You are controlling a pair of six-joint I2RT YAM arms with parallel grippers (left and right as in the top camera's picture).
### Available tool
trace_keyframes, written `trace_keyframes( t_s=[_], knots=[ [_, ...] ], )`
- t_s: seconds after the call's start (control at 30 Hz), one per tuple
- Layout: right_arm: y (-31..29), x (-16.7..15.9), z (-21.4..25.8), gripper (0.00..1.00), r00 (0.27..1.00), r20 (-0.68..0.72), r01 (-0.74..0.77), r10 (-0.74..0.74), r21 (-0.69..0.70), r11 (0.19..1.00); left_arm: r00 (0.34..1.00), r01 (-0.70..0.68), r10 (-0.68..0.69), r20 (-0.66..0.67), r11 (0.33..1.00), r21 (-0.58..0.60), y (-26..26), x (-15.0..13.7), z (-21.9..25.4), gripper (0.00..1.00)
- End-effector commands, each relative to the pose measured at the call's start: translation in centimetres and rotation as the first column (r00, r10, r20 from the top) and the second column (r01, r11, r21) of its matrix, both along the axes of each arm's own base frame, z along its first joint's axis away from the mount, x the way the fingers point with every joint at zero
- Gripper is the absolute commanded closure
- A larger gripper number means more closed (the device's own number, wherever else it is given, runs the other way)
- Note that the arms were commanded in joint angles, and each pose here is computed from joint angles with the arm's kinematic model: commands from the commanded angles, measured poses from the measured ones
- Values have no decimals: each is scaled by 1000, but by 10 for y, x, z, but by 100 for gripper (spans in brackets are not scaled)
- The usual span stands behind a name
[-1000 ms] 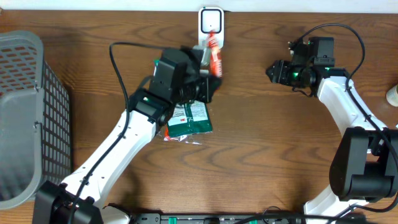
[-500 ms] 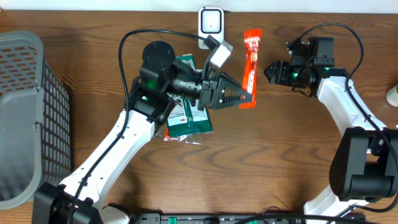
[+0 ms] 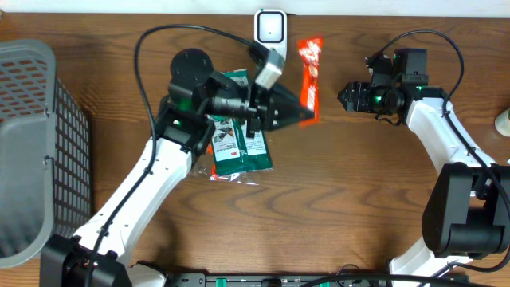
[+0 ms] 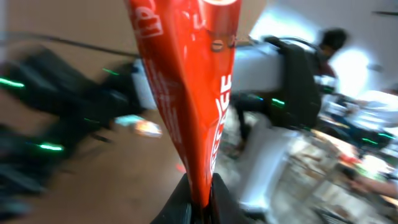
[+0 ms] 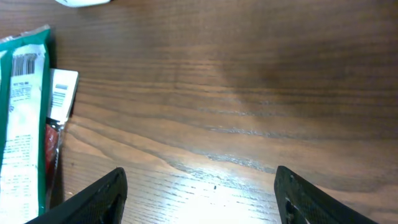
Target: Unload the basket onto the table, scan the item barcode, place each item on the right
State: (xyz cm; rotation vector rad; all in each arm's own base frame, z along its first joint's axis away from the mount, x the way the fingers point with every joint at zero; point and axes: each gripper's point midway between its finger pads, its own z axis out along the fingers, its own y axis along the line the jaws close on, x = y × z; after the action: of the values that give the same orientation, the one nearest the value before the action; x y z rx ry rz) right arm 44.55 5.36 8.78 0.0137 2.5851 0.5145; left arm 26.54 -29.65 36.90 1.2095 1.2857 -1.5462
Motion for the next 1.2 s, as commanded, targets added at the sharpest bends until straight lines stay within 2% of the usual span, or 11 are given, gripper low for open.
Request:
trace_keyframes(
  t_s=[0.0,0.07,0.17,0.23,0.33,0.5,0.6,0.73,0.83,1.03,1.17],
  knots=[
    [-3,-1,-4,27,1000,-3,-25,25,-30,999,935,-320,324,144,946,-51,8,57,2,93],
    [-3,-4,-6,26,999,-14,-30,30,-37,999,826,-529,522,212,848,-25,17,97,-12,93],
    [-9,-7,-10,26,999,-37,-15,13,-65,998,546,-801,728,416,599,3,41,147,-29,93],
    [-13,-9,-12,27,999,-48,-6,1,-86,996,393,-876,739,547,481,-20,48,159,-30,93],
    [-16,-9,-13,26,999,-51,3,-9,-104,995,251,-914,670,698,401,-56,47,161,-30,93],
    [-16,-8,-12,26,999,-45,4,-9,-104,995,174,-929,518,837,367,-35,42,158,-43,93],
    [-16,-9,-13,26,999,-50,3,-9,-105,994,80,-971,409,909,239,-22,65,169,-52,93],
    [-16,-10,-14,27,999,-51,5,-10,-107,994,26,-992,255,967,126,-7,89,175,-61,93],
    [-16,-11,-17,28,999,-54,4,-9,-106,994,10,-991,174,985,135,-13,87,174,-61,93],
    [-16,-18,-24,28,997,-76,1,-10,-107,994,-54,-975,49,997,213,-63,64,163,-50,93],
    [-19,-20,-30,28,997,-80,9,-19,-124,992,-132,-959,67,989,244,-145,44,152,-29,93]
  ],
)
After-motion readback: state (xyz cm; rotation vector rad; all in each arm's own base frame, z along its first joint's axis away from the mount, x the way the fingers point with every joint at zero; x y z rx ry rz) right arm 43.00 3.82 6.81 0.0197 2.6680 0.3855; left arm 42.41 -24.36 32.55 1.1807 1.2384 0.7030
